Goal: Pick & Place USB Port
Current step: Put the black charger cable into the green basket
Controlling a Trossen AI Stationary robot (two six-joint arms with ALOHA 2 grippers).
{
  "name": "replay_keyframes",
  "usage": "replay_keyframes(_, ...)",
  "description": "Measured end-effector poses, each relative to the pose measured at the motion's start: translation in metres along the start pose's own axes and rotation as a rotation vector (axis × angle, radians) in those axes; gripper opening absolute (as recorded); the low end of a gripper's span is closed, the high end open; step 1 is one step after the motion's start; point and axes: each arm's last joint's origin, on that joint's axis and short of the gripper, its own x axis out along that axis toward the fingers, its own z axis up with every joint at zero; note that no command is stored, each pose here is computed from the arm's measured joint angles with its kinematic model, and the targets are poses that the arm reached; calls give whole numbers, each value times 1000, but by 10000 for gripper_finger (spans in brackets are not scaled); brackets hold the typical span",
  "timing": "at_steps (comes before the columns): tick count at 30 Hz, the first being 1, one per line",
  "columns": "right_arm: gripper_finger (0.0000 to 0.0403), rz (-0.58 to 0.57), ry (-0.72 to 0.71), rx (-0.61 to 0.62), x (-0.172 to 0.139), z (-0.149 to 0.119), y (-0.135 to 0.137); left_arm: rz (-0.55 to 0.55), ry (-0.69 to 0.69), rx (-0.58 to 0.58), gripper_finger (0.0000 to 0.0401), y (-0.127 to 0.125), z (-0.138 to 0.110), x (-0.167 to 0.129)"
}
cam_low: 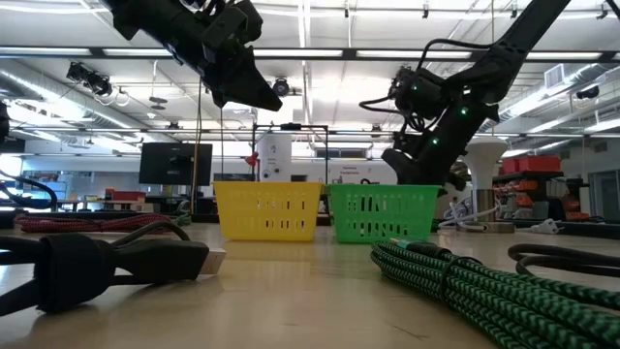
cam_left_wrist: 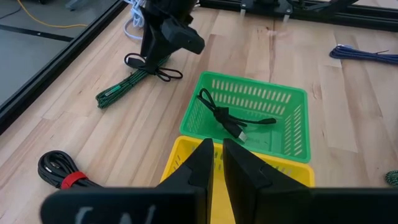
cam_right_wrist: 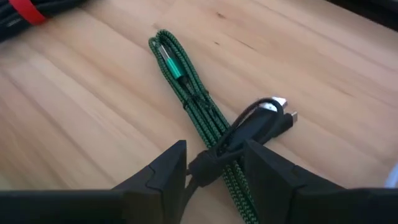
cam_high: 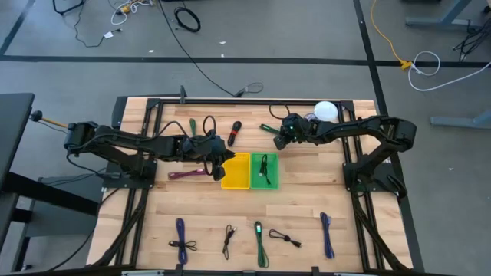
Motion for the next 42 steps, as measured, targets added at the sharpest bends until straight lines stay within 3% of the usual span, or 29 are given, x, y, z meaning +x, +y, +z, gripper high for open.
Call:
replay_keyframes(20, 159, -10, 0, 39, 9, -3, 1, 0, 1, 3, 39, 0, 0, 0)
replay_keyframes(24, 118, -14, 17, 20, 13, -5, 0, 1, 5, 4, 39, 0, -1, 0)
replay_keyframes(29, 18, 12, 26, -1, 14, -5, 1, 1, 6, 4, 39, 0, -1, 0)
replay_keyframes(36, 4, 8, 3, -4, 9, -2, 1, 1, 7, 3, 39, 0, -1, 0)
replay_keyframes(42, 1, 47, -82, 4, -17, 11, 3, 1, 7, 3, 39, 0, -1, 0)
